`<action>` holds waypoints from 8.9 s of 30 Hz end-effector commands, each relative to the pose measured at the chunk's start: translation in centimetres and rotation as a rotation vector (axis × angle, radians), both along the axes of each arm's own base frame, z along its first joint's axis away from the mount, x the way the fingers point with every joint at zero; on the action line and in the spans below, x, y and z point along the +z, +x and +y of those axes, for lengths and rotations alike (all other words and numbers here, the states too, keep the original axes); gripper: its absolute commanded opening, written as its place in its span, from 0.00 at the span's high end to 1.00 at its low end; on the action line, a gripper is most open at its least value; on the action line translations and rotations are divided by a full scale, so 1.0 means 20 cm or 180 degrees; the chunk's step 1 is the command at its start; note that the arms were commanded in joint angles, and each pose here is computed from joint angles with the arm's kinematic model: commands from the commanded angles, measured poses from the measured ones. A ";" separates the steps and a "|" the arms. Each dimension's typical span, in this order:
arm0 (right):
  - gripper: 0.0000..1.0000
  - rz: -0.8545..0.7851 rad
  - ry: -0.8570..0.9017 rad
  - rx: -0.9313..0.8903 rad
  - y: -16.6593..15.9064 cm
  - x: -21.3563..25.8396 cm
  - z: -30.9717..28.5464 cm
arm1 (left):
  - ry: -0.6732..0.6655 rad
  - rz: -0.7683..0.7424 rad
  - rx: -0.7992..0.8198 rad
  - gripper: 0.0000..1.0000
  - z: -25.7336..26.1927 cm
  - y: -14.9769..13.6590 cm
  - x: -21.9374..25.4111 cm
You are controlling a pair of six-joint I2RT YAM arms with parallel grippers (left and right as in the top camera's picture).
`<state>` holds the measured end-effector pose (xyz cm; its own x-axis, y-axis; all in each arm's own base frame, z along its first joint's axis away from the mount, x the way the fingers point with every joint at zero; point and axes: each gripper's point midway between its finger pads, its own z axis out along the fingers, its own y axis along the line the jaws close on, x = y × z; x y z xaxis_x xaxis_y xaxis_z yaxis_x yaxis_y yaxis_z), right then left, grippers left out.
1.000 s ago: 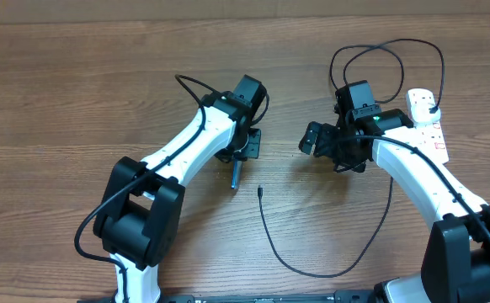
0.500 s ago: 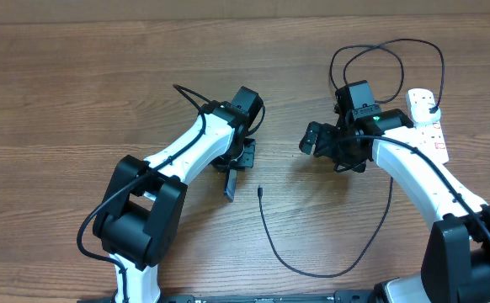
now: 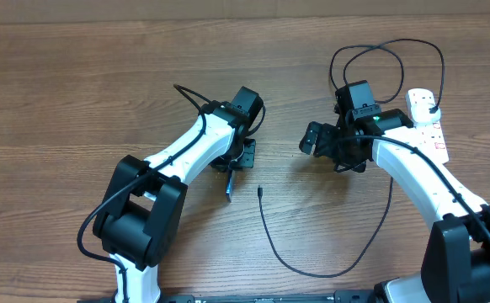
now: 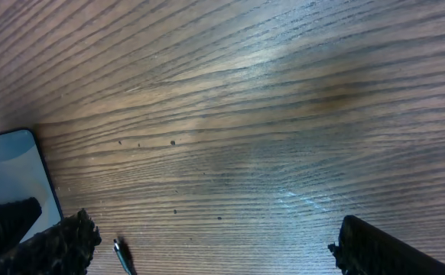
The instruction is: Plug charger to phone and switch on socket
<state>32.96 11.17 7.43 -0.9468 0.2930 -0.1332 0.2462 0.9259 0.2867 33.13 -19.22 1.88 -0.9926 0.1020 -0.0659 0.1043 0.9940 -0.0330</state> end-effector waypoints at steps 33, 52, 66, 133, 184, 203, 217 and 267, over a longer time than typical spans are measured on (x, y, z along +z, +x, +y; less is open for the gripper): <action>0.00 -0.0016 -0.0057 -0.0005 0.01 -0.01 -0.02 | -0.2716 0.0004 0.0253 0.96 -0.10 0.07 0.81; 0.42 0.0060 0.0449 0.0640 -0.09 0.03 0.22 | -0.3634 -0.0070 -0.0247 0.96 -0.03 0.04 1.02; 0.59 0.0204 -0.0024 0.1692 -0.50 -0.22 0.50 | -0.2889 -0.0116 0.0477 0.96 0.18 0.15 0.84; 0.83 0.0051 -0.0367 0.1704 -0.53 -0.30 0.49 | -0.1904 0.0258 0.0223 0.96 0.10 -0.08 0.57; 0.88 0.0045 -0.0375 0.1702 -0.53 -0.30 0.49 | -0.1478 0.0099 0.0087 0.96 0.09 -0.06 0.48; 0.96 0.0031 -0.0371 0.1728 -0.53 -0.30 0.50 | -0.1425 0.0062 0.0090 0.96 0.10 -0.05 0.47; 0.84 -0.0163 -0.0057 0.1929 -0.41 0.01 0.68 | -0.1522 -0.0150 0.0768 0.96 0.21 0.12 0.49; 0.96 0.0287 -0.0648 0.1472 -0.30 -0.32 0.61 | -0.2123 -0.0144 0.1361 0.96 0.56 0.21 0.57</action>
<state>25.19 24.00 0.29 -0.9827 -0.1842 0.0214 -0.1788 0.9717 0.1541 37.29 -7.25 13.16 -0.9189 -0.3941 -0.0197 -0.2996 0.7292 -0.6153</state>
